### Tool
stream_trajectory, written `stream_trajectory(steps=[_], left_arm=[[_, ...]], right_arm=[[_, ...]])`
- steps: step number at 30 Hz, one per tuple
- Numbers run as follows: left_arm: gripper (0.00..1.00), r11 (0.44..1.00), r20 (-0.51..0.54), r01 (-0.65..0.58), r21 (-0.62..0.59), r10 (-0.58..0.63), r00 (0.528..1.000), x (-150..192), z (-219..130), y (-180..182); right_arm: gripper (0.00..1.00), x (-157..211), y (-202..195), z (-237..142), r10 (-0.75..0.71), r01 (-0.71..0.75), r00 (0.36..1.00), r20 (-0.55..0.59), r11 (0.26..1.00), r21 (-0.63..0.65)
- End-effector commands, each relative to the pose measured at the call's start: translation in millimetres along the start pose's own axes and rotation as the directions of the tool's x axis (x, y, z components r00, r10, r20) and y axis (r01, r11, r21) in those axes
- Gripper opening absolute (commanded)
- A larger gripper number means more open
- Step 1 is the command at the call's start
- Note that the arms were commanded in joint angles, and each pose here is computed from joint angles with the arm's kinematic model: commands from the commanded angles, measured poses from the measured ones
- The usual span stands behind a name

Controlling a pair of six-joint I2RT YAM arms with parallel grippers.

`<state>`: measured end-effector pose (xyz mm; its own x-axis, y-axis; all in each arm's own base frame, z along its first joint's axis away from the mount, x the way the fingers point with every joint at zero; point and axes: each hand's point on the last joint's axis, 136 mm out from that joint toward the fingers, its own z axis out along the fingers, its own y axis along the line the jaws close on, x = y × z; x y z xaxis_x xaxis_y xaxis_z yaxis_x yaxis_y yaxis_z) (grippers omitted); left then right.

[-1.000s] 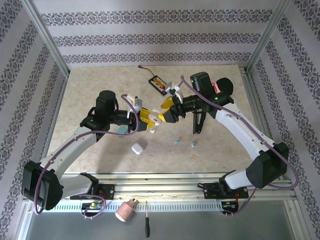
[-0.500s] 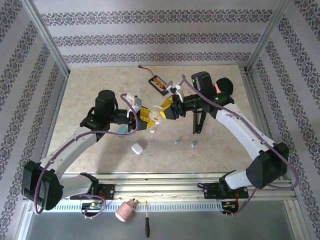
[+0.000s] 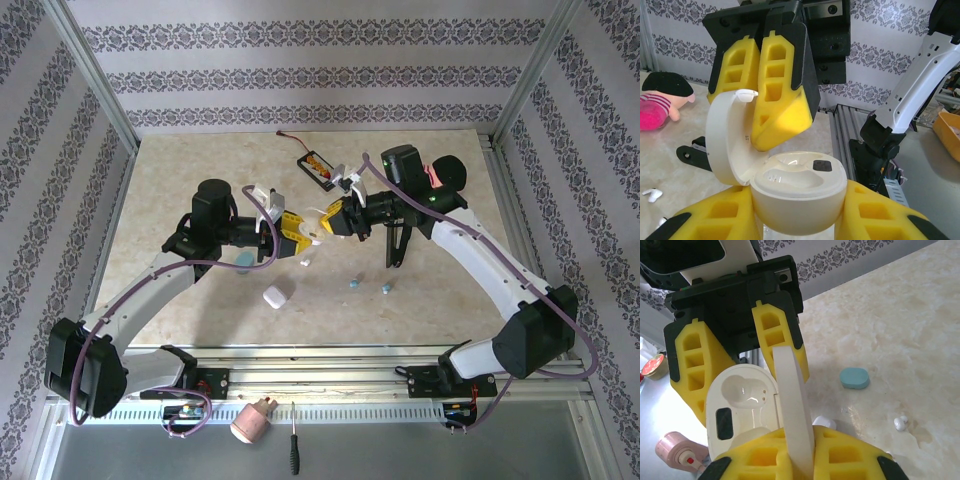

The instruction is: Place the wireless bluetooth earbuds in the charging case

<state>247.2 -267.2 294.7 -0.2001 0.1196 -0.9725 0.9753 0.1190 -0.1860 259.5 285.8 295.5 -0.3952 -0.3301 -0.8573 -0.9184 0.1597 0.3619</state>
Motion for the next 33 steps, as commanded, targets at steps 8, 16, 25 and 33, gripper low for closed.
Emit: stream_trajectory(steps=[8,16,25,33], left_arm=[[0.33,0.999,0.041,-0.047,0.015,0.047,0.998,-13.0,3.3,-2.3],[0.59,1.0,0.034,-0.018,-0.011,0.019,0.999,-10.6,4.4,4.2],[0.71,1.0,0.031,0.008,0.019,-0.008,0.999,-10.5,6.5,2.9],[0.7,1.0,0.046,0.017,0.022,-0.018,0.999,-15.6,7.1,3.9]], right_arm=[[0.02,-4.8,8.7,-4.6,-0.064,0.063,0.998,0.015,0.998,0.022],[0.01,-6.2,6.5,-5.5,-0.07,0.069,0.997,0.015,0.996,0.048],[0.0,-7.6,-1.9,-4.6,-0.072,0.071,0.997,0.009,0.993,0.091],[0.0,-6.8,-4.2,-3.7,-0.066,0.065,0.998,0.007,0.993,0.099]])
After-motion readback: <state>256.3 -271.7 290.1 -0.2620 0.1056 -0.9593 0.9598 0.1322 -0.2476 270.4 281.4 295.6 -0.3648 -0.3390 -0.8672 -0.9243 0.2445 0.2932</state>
